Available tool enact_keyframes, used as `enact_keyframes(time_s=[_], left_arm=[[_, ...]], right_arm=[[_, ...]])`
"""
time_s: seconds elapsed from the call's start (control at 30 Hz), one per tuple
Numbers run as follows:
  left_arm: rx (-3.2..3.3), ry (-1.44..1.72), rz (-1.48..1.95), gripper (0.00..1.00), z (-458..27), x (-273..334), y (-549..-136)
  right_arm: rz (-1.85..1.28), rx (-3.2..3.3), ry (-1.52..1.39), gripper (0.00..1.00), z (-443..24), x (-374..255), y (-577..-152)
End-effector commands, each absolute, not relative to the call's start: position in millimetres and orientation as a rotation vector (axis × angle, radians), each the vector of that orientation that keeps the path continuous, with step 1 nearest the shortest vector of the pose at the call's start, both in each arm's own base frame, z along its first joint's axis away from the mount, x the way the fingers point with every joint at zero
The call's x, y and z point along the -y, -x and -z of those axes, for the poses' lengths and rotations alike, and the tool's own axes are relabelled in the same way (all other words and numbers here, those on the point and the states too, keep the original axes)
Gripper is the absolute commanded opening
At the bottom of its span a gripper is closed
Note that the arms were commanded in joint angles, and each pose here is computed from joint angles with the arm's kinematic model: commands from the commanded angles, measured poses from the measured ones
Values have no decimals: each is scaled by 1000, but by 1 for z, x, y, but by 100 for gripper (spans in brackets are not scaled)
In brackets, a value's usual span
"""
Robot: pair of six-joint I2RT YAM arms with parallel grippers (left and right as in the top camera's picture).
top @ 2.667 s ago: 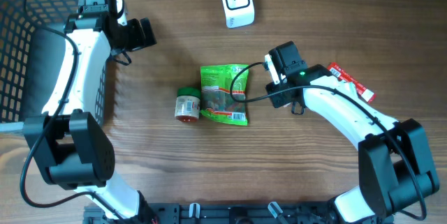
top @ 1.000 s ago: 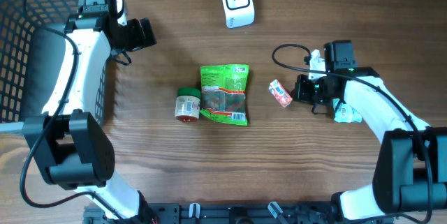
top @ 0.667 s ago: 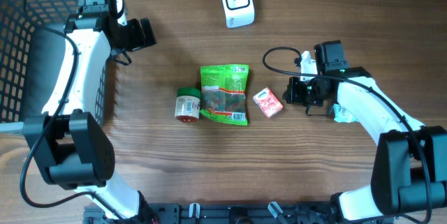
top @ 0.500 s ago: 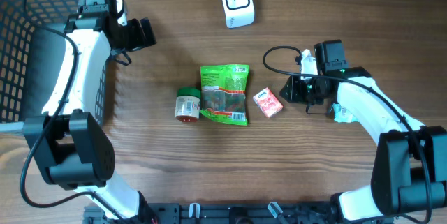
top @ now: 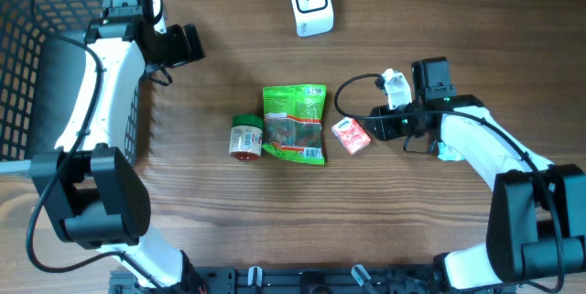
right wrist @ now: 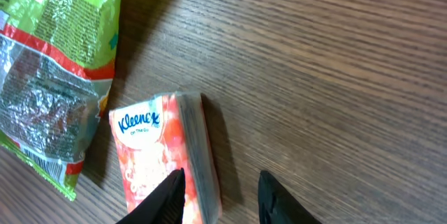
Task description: Scan the item barcode
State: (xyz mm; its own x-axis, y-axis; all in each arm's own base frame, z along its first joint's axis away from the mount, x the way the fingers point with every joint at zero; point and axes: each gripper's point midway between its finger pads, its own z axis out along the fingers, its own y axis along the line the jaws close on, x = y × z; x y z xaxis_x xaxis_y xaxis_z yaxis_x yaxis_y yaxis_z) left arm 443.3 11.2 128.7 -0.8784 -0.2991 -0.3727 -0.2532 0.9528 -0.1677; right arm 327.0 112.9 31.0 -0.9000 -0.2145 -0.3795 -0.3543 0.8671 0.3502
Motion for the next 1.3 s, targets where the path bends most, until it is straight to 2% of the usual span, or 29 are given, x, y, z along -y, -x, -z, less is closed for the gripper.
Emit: enact_keyframes(time_s=[0.0,0.27,0.4,0.53,0.73,1.0,1.1,1.27], left_arm=[[-2676,411,155,100,-138,-14,-445],[-2676,411,155,100,-138,-14,-445],[-2676,411,155,100,-138,-14,-445],[-2676,411,155,100,-138,-14,-445],[-2676,411,155,100,-138,-14,-445],[-2676,411,155,100,-138,-14,-445],[-2676,411,155,100,-138,-14,-445],[-2676,411,155,100,-138,-14,-445]], right_arm=[[-702,-2610,645,37,-41,-139,-318],[-693,-2574,704,38,-43,-151,-320],[-652,-2579,708,43,-41,-147,-322],[-638,-2561,703,43,-42,-147,-327],[-454,-2699,530,46,-13,-122,-335],[-594,-2742,515,43,-14,-134,-318],[-617,-2793,507,36,-11,-133,-306],[-706,-2824,510,33,-13,-140,-293]])
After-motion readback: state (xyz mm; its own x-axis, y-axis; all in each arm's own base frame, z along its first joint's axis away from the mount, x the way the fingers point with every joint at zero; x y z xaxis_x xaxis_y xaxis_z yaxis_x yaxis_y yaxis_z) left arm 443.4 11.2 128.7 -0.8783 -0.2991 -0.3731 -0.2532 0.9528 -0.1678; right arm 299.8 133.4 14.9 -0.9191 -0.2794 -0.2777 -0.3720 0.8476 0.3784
